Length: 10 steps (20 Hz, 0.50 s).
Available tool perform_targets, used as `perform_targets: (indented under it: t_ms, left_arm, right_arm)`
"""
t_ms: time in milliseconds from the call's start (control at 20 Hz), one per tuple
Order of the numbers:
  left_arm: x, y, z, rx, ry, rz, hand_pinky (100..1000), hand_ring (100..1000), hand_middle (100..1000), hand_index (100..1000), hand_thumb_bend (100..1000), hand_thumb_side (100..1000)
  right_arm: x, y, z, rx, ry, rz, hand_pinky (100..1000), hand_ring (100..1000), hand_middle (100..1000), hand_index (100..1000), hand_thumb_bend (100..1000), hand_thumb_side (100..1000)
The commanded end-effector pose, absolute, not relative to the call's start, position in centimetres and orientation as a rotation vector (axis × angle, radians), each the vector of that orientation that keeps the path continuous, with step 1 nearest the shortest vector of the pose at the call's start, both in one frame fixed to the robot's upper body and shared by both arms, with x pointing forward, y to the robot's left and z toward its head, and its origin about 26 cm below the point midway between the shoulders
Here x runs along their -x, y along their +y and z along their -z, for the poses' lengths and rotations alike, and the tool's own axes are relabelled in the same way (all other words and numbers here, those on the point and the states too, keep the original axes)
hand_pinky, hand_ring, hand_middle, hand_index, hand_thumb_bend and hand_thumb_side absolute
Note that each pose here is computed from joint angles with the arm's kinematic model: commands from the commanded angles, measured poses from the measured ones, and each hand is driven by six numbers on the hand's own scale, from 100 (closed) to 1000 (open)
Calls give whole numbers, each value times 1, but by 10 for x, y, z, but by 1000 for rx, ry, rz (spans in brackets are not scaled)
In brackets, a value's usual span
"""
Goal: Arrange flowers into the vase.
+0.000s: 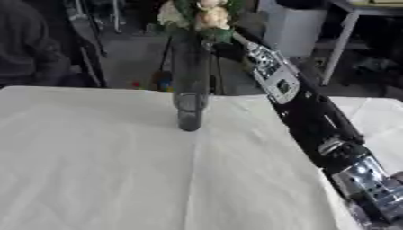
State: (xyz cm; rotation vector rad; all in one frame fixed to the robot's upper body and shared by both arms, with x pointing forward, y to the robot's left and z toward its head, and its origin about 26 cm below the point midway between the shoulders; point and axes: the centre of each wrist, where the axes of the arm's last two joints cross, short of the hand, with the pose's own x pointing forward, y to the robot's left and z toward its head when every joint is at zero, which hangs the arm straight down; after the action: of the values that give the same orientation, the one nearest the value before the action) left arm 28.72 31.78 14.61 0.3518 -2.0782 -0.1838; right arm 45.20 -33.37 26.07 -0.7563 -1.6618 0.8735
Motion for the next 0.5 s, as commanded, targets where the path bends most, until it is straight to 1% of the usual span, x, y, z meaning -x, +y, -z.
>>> perform_targets:
  t_ms: [50, 500]
  left_arm:
    - [-287, 322, -152, -378, -2092, 185, 658, 717, 671, 715, 573, 741]
    - [-285, 325, -149, -396, -2081, 171, 658, 717, 671, 714, 573, 741]
  right_arm:
    - [-446, -335, -279, 766, -1707, -880, 1000, 998, 907, 959, 316, 859]
    - [-433, -334, -275, 711, -1718, -901, 1000, 983, 897, 951, 302, 860]
